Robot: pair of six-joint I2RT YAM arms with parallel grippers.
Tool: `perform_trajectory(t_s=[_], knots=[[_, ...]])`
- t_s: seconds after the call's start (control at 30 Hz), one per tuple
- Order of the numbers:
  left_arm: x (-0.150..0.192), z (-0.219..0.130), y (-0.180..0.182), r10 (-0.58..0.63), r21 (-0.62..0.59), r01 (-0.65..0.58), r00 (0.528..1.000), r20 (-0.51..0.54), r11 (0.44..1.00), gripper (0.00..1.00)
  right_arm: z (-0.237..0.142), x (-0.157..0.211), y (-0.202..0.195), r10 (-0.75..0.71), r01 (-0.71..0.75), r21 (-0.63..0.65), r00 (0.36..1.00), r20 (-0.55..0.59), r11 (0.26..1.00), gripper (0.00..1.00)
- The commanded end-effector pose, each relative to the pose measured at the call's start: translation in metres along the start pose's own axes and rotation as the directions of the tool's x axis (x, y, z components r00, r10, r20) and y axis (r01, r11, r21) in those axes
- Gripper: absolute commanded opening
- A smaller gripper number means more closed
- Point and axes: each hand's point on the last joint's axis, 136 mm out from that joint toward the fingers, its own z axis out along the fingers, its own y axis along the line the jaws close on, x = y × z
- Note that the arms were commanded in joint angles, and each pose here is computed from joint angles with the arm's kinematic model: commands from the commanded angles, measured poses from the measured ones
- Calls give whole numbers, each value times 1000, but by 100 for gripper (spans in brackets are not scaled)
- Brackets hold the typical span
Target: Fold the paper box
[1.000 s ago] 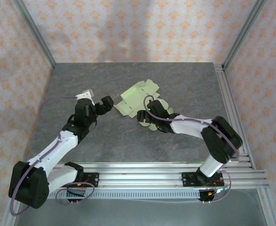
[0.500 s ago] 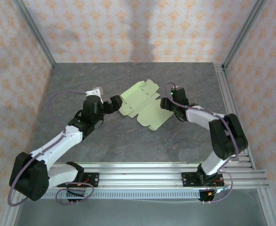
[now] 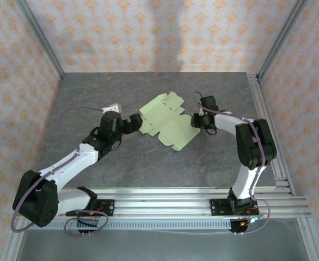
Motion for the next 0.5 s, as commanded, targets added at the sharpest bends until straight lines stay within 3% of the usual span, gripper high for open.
perform_trajectory(t_s=[0.0,0.17,0.37,0.47], knots=[[-9,-3,-14,13,54,-15,999,30,998,100,-10,0,-1,2,-2,16,1000,8,1000,26],[-7,0,-11,18,32,-19,1000,18,999,100,-15,3,-5,23,-24,32,1000,13,999,16],[-6,3,-14,11,48,-12,1000,17,999,100,-30,0,-13,113,-119,60,989,96,991,5],[-8,2,-16,10,64,-12,1000,30,998,100,-42,-3,-14,184,-197,65,969,166,978,5]])
